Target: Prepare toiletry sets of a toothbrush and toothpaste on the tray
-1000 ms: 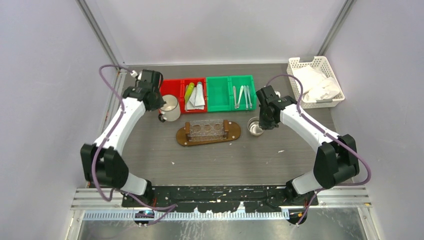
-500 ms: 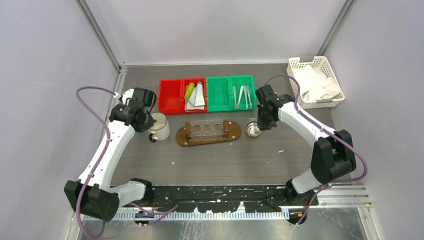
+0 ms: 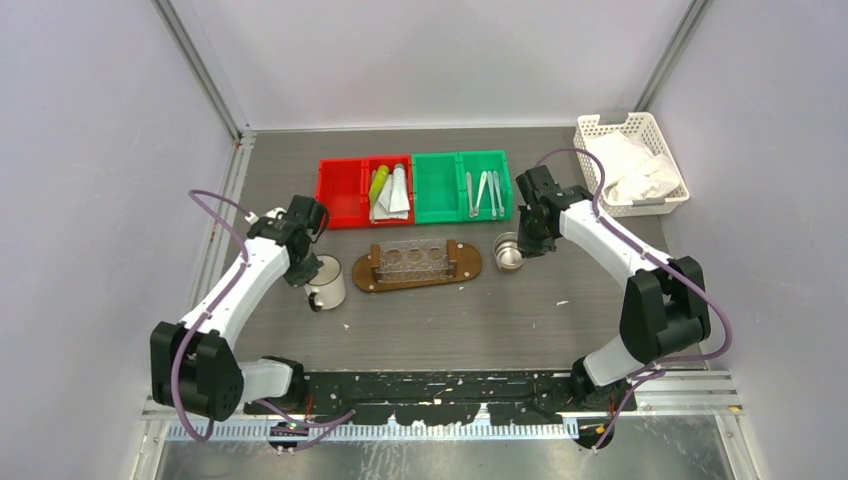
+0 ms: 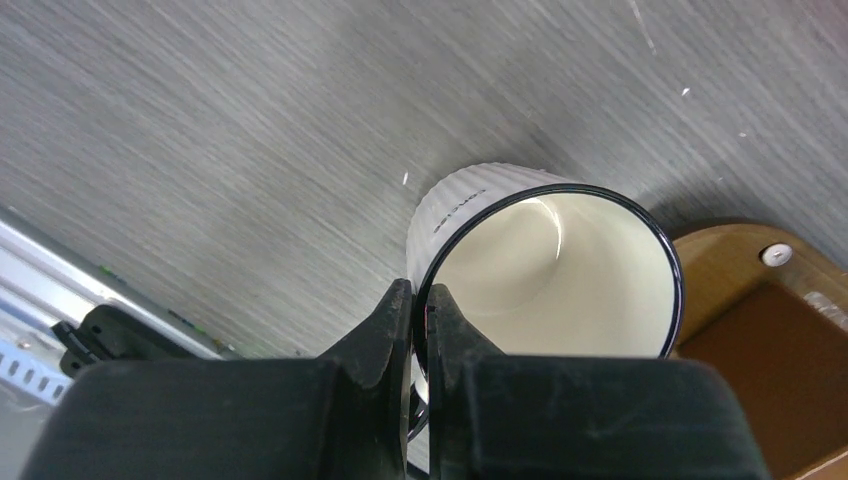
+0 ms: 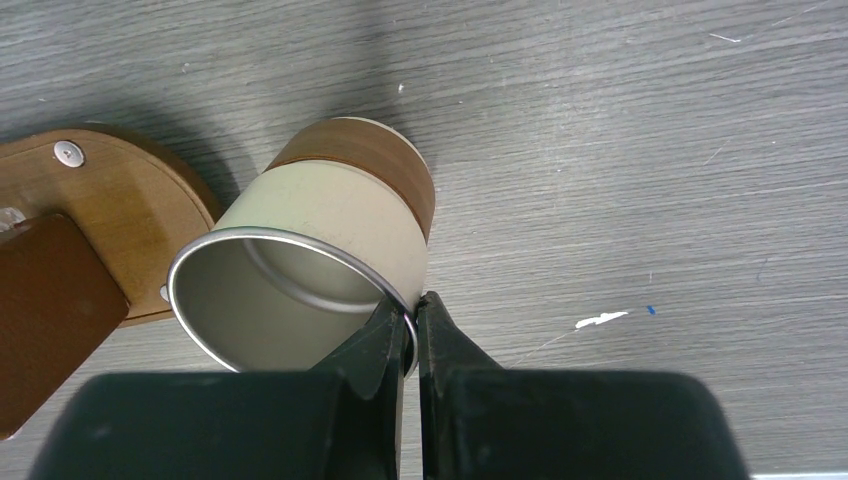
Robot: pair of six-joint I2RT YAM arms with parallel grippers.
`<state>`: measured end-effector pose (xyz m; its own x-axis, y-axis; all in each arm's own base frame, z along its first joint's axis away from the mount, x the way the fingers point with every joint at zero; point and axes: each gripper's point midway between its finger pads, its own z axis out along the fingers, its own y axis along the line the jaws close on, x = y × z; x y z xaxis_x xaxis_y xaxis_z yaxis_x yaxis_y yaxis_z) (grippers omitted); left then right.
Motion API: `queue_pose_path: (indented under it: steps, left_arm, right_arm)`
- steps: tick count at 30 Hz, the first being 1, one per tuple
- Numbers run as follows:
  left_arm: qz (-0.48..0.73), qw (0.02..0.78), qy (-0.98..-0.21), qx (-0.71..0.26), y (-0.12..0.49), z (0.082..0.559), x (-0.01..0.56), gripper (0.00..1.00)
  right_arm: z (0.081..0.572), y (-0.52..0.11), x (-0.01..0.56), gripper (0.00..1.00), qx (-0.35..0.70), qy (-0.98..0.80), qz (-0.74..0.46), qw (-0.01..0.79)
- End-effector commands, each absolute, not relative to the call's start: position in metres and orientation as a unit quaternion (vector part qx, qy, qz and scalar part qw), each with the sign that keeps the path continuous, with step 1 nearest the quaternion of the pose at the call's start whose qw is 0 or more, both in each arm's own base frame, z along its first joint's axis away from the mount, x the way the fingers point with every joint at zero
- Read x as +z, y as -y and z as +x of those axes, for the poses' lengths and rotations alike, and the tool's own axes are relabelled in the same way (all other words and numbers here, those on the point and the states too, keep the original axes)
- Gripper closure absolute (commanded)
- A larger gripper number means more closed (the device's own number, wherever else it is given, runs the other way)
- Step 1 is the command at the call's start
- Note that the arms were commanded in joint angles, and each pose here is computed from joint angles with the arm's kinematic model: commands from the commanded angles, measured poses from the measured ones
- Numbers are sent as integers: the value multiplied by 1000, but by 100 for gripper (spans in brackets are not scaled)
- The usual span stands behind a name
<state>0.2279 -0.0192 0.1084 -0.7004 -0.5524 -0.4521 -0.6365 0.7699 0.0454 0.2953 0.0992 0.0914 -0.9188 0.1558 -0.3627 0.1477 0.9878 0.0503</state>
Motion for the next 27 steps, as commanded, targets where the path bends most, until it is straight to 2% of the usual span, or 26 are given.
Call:
queue_pose_path:
  steps: [1, 8, 13, 16, 17, 19, 21, 24, 27]
  left_arm:
    - [-342, 272, -896, 82, 22, 261, 117, 94]
    - [-333, 276, -897, 90, 21, 273, 107, 91]
    - [-319, 241, -912, 94, 26, 267, 99, 78]
    - [-307, 230, -920, 83, 31, 264, 99, 71]
    - [-304, 232, -921, 82, 31, 264, 100, 70]
    - [-298, 233, -922, 79, 31, 262, 103, 66]
    - [-290, 236, -924, 77, 31, 261, 107, 63]
    - [-287, 256, -920, 74, 28, 261, 120, 57]
    - [-279, 271, -919, 62, 29, 262, 135, 56]
  right_arm:
    - [305, -104, 108, 99, 34, -972, 77, 219]
    - [304, -102, 113, 99, 36, -971, 76, 224]
    - [301, -102, 110, 98, 35, -973, 76, 217]
    - [300, -101, 108, 84, 33, -973, 77, 216]
    - [299, -101, 108, 83, 34, -973, 77, 215]
    - [299, -101, 107, 74, 34, -973, 75, 214]
    - [299, -101, 109, 59, 36, -973, 76, 215]
    - [299, -101, 116, 53, 38, -972, 75, 221]
    - [297, -98, 128, 44, 34, -970, 75, 230]
